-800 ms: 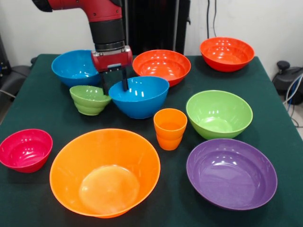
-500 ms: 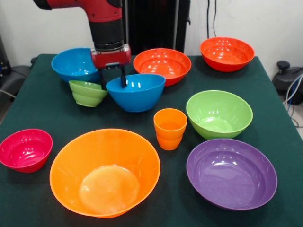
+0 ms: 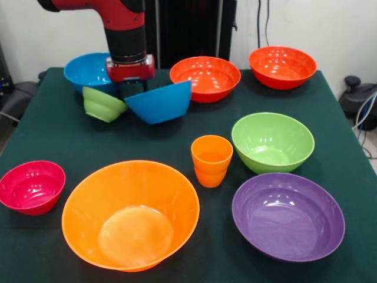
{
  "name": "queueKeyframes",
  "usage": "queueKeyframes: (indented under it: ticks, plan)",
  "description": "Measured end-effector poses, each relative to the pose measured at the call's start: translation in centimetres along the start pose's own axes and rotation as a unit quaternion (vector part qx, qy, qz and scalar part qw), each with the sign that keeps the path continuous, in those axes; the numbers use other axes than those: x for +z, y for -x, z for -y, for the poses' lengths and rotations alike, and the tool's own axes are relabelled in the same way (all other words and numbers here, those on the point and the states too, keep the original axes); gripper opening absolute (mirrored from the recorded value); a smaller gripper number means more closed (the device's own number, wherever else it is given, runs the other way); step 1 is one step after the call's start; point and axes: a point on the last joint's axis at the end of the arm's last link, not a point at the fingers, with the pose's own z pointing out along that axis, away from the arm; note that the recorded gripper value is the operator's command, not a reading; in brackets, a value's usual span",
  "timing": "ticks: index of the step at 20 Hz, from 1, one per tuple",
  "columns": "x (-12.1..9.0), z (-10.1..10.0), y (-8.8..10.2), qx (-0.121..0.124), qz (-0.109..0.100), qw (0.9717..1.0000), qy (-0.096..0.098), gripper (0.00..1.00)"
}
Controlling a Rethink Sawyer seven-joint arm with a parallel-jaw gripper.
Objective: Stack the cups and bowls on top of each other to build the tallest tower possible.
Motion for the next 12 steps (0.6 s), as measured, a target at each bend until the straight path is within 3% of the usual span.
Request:
queueKeyframes:
  ticks: [5, 6, 12]
  plan:
    - [1.33, 0.94, -1.34, 0.016, -0.012, 0.9998, 0.002, 1.0]
    - [1.21, 1.18, -1.33, 0.018, -0.012, 0.9998, 0.001, 0.0]
    - [1.17, 1.24, -1.33, 0.018, -0.012, 0.9998, 0.0, 0.0]
